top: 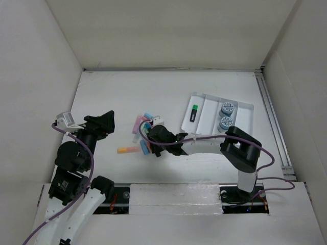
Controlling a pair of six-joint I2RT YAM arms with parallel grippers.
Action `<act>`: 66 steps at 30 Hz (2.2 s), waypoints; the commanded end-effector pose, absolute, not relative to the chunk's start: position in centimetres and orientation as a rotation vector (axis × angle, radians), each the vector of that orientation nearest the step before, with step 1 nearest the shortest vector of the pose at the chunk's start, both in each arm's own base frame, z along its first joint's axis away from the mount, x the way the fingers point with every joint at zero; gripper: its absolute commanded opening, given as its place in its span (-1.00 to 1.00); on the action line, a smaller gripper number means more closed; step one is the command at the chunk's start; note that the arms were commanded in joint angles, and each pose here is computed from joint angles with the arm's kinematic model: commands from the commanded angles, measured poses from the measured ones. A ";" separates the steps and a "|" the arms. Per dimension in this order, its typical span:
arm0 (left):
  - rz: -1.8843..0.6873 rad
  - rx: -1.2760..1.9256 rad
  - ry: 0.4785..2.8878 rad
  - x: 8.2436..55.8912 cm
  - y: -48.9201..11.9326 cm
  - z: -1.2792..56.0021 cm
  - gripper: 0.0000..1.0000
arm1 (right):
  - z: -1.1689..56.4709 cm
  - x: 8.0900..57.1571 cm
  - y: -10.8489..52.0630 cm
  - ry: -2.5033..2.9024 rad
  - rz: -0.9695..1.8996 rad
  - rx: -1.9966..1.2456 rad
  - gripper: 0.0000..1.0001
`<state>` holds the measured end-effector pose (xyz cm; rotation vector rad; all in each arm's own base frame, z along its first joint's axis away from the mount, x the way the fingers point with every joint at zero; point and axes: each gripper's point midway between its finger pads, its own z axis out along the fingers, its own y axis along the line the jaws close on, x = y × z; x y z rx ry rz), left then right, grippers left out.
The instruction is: Organize the desk
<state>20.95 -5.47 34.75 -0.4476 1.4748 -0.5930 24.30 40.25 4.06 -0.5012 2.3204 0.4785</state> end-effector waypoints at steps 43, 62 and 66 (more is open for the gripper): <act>-0.613 -0.417 1.439 21.1 -5.9 35.7 0.48 | 13.1 41.5 19.1 2.061 0.670 0.623 0.20; -0.619 -0.410 1.440 21.1 -6.0 35.8 0.48 | 5.5 30.4 34.0 2.302 0.451 0.015 0.17; -0.616 -0.410 1.440 21.0 -5.9 35.7 0.48 | 4.7 28.7 35.1 2.323 0.423 -0.064 0.17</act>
